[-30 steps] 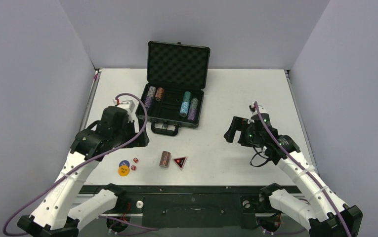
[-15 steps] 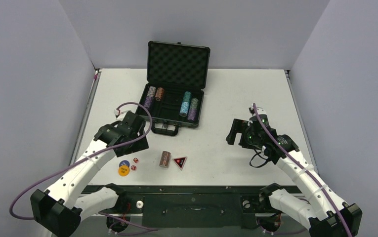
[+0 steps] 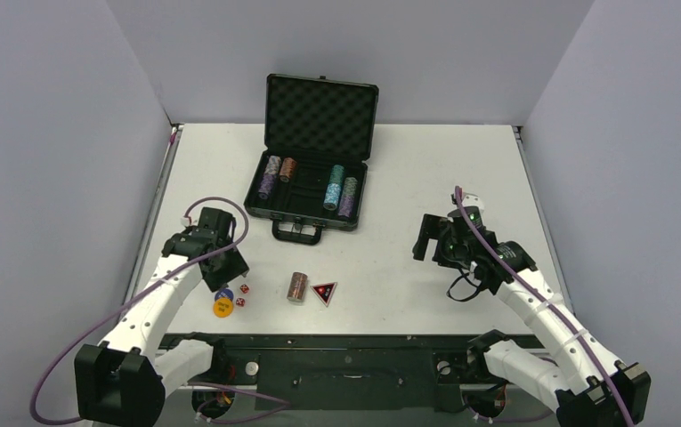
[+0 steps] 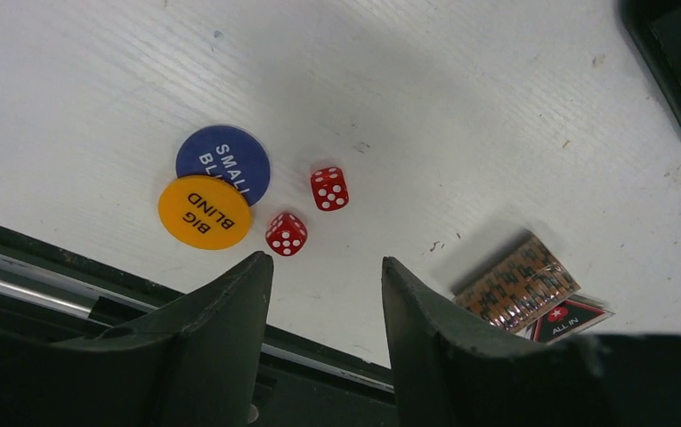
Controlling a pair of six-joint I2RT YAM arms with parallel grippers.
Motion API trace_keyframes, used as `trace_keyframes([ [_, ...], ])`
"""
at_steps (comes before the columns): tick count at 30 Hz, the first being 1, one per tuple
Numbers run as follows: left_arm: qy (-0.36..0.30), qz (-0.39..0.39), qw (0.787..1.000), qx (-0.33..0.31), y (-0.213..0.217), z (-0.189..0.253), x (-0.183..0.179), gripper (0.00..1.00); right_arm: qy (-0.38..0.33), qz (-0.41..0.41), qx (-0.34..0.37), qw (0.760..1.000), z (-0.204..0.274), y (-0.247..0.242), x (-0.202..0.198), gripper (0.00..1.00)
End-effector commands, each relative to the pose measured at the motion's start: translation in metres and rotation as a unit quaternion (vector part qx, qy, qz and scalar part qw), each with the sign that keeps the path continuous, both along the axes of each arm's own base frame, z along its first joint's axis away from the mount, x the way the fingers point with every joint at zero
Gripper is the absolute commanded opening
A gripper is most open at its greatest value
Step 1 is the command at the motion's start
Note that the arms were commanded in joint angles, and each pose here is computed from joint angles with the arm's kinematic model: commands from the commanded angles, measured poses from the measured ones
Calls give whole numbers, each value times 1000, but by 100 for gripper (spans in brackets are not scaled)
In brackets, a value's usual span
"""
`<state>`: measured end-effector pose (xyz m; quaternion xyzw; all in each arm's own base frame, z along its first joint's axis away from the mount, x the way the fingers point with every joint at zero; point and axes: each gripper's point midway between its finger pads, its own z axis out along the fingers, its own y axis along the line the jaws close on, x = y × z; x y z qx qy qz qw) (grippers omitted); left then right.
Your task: Pack up texas hold em set
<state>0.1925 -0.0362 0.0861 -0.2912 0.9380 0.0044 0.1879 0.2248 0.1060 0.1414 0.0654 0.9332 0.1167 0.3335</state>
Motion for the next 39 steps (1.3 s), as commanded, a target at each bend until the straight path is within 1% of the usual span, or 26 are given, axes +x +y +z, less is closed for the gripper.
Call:
trace_keyframes([
  [1,-25,-9,999,-37,-14,-2,17,46,0,-15,-24,1000,-3,-8,2,95],
  [11,1,15,999,-35,-13,-24,14,43,-3,-22,-51,998,-4,-22,-4,95],
  [22,16,48,998,-24,-7,-44,6,40,0,-24,-53,998,-8,-23,-4,95],
  [27,8,61,998,-34,-9,-54,7,37,3,-22,-54,998,-8,-22,-6,95],
  [32,-2,64,997,-46,-13,-58,11,35,6,-19,-53,998,-9,-22,-6,95],
  [39,-20,52,998,-33,-8,-49,19,34,11,-16,-54,998,-11,-21,-6,95],
])
